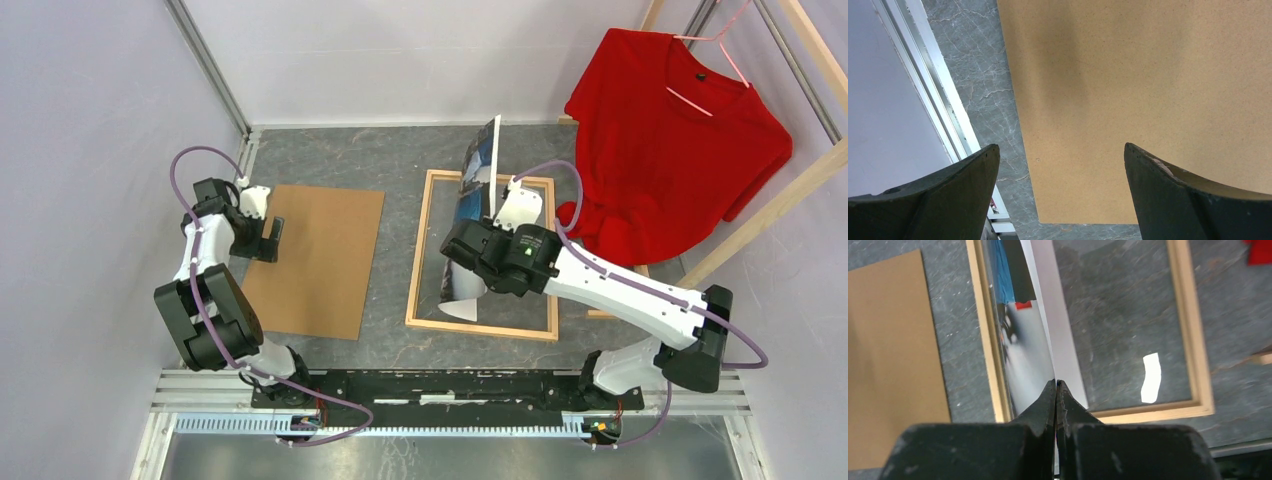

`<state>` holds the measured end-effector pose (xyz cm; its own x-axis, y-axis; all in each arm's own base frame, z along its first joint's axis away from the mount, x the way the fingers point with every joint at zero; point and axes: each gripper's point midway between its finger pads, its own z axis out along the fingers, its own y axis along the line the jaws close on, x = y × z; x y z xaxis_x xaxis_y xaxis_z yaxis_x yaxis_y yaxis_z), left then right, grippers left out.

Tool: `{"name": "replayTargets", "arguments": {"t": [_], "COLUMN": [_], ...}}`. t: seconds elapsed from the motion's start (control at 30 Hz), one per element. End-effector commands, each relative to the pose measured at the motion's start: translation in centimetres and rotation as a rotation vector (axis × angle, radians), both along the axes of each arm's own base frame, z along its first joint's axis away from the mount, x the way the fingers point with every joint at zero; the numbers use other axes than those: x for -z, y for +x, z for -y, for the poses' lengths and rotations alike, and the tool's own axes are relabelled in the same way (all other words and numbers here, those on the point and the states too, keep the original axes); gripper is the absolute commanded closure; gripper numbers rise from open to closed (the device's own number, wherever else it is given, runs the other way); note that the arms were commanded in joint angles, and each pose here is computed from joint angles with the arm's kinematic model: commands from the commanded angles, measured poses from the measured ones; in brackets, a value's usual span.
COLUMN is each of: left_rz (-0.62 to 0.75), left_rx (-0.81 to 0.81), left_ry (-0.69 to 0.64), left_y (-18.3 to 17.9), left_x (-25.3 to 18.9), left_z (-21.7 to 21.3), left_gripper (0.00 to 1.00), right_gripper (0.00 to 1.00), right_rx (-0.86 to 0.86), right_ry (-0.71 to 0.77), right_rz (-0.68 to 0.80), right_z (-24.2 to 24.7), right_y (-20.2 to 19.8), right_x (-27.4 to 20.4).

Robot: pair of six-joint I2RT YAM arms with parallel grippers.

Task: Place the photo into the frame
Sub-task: Turn over the photo from the photo frame.

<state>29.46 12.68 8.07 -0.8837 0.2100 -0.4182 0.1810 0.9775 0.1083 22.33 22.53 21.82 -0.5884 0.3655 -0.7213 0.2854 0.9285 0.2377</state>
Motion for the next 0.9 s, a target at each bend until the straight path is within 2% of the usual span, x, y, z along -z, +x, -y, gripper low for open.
{"name": "replayTargets", "arguments": {"t": [0.0,0.17,0.33,0.53,0.7,0.77,0.87], "left_rz": [0.054,0.052,0.049,0.043,0.039,0.034,0.03], "left_rx": [0.003,0.002,0.002,0.001,0.0,-0.002,-0.001], "left_ry": [0.026,0.025,0.019,0.025,0.027,0.028,0.028], "left_y": [0.5,0.5,0.5,0.4,0.3,0.2,0.2], "left_x": [-1.4,-1.4,-1.2,-1.1,-1.0,-0.9,-0.8], "left_z": [-0.1,-0.1,0.1,-0.1,-0.1,-0.1,-0.2], "left_gripper": [0.0,0.0,0.0,0.0,0.0,0.0,0.0], "right_gripper": [1.0,1.0,1.0,1.0,1.0,1.0,1.0], "right_rx": [0.031,-0.035,-0.111,-0.27,-0.408,-0.434,-0.439], "right_ry": [-0.087,-0.225,-0.497,-0.755,-0.942,-0.96,-0.904], "right_rz": [0.18,0.24,0.212,0.088,-0.085,-0.123,-0.168], "right_z": [3.6,7.1,9.2,7.9,6.5,5.9,5.1], "right_y": [1.5,3.2,4.7,6.1,6.3,5.9,5.4], "right_x": [-6.8,-12.8,-14.0,-11.0,-4.6,-2.6,-0.4]}}
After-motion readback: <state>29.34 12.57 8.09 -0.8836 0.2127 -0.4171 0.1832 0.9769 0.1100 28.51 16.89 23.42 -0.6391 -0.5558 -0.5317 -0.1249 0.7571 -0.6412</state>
